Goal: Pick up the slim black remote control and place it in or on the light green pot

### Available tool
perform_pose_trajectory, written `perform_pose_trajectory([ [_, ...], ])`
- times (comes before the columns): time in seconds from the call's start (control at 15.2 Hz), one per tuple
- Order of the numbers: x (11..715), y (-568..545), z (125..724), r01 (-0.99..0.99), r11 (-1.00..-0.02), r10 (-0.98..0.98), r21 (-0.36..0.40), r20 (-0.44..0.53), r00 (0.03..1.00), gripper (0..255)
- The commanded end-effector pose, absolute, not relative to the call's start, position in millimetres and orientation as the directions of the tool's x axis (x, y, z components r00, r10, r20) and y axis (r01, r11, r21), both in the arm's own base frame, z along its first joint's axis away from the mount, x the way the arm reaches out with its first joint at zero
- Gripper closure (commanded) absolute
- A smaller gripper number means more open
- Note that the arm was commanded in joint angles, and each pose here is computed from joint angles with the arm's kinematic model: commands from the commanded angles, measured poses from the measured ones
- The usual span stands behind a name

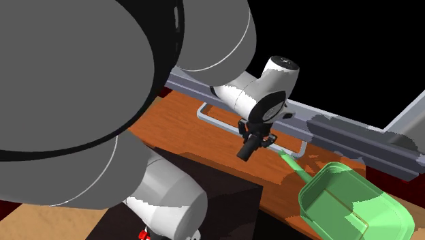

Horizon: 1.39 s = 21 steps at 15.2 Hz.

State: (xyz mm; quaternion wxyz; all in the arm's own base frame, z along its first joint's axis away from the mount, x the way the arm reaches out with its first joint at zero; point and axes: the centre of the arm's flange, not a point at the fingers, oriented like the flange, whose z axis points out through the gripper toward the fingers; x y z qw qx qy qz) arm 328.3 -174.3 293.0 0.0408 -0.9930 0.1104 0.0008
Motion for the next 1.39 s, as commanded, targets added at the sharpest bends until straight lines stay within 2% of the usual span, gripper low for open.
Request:
perform_pose_trajectory([
  [0.0, 321.8, -199.4, 294.4, -0.217, -0.973, -0.217, -0.081, -0.011, 0.976, 255],
  [1.32, 285.0, -460.7, 287.9, -0.217, -0.973, -0.217, -0.081, -0.011, 0.976, 255],
])
